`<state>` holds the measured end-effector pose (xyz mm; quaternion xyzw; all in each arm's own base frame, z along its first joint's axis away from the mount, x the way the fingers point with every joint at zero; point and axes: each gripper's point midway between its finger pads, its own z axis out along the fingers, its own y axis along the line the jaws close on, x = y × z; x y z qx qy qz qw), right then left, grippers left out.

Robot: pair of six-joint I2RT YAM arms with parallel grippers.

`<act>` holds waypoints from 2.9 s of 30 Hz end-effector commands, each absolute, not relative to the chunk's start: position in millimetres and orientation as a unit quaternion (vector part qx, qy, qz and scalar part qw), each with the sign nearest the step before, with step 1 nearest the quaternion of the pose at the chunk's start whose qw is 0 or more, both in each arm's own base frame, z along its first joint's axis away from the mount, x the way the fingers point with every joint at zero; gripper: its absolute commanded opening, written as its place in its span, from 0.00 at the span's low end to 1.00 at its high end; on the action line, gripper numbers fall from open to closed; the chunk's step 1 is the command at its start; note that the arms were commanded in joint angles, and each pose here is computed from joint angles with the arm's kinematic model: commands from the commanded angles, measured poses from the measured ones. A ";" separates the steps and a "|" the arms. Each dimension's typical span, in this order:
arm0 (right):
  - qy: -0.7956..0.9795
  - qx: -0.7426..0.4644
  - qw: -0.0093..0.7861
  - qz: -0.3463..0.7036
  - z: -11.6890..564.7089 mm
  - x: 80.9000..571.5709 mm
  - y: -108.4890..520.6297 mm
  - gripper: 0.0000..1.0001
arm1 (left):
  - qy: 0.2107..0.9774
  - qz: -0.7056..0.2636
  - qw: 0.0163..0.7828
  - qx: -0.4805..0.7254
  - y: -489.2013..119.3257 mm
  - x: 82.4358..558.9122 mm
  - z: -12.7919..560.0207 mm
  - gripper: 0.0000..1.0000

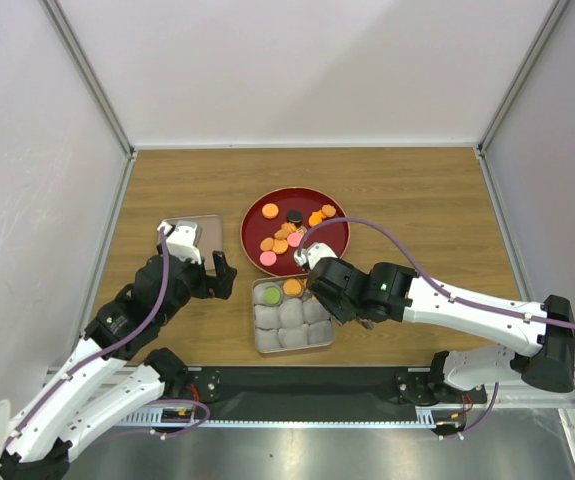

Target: Pack the cookies

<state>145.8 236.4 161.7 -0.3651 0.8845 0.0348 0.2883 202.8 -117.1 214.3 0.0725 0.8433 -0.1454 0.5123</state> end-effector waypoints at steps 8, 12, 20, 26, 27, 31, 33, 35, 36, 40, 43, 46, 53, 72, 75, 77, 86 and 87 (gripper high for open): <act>0.882 -0.355 0.307 0.042 171.1 148.7 242.5 0.44 | 0.835 -0.152 0.524 0.069 -119.0 203.4 223.8 1.00; 0.883 -0.354 0.307 0.042 171.2 148.5 242.8 0.44 | 0.834 -0.154 0.526 0.069 -119.1 203.0 225.1 1.00; 0.879 -0.350 0.318 0.066 187.8 147.7 250.2 0.43 | 0.835 -0.152 0.525 0.070 -119.1 203.1 224.2 1.00; 0.875 -0.330 0.339 0.100 223.3 154.6 261.7 0.43 | 0.834 -0.152 0.526 0.069 -118.6 203.0 224.9 1.00; 0.879 -0.320 0.340 0.098 225.7 160.8 259.0 0.43 | 0.834 -0.152 0.526 0.068 -118.7 203.0 224.9 1.00; 0.891 -0.287 0.338 0.094 224.5 188.2 255.6 0.43 | 0.835 -0.152 0.525 0.070 -118.9 202.8 224.2 1.00; 0.898 -0.278 0.329 0.093 216.7 199.6 257.7 0.43 | 0.834 -0.152 0.526 0.068 -118.4 202.9 225.3 1.00; 0.903 -0.257 0.333 0.089 214.1 217.7 255.7 0.43 | 0.834 -0.153 0.526 0.069 -118.7 202.3 225.3 1.00; 0.906 -0.253 0.329 0.081 207.7 224.7 257.0 0.43 | 0.833 -0.152 0.527 0.068 -118.1 202.5 225.6 1.00; 0.914 -0.211 0.340 0.074 203.2 263.9 254.5 0.43 | 0.834 -0.152 0.525 0.071 -119.2 202.9 224.5 1.00; 0.919 -0.195 0.336 0.065 194.7 285.0 255.7 0.45 | 0.833 -0.155 0.526 0.071 -119.5 202.1 225.5 1.00; 0.925 -0.184 0.329 0.050 182.7 300.3 257.7 0.47 | 0.834 -0.153 0.526 0.072 -119.5 202.3 225.1 1.00; 0.927 -0.174 0.327 0.054 170.5 320.8 266.7 0.48 | 0.833 -0.157 0.526 0.072 -120.2 202.0 225.7 1.00; 0.926 -0.205 0.304 0.089 159.0 299.9 298.3 0.49 | 0.831 -0.161 0.528 0.075 -121.5 201.1 227.1 1.00; 0.927 -0.209 0.299 0.090 154.4 298.9 302.7 0.50 | 0.830 -0.162 0.529 0.074 -121.0 201.0 227.8 1.00; 0.927 -0.210 0.298 0.088 152.5 299.2 302.7 0.50 | 0.830 -0.162 0.529 0.075 -121.3 200.8 227.8 1.00; 0.930 -0.211 0.292 0.078 144.4 301.9 303.7 0.50 | 0.830 -0.161 0.528 0.076 -121.3 201.0 227.4 1.00; 0.930 -0.211 0.291 0.079 143.6 302.3 304.5 0.50 | 0.830 -0.161 0.529 0.075 -120.9 201.0 227.8 1.00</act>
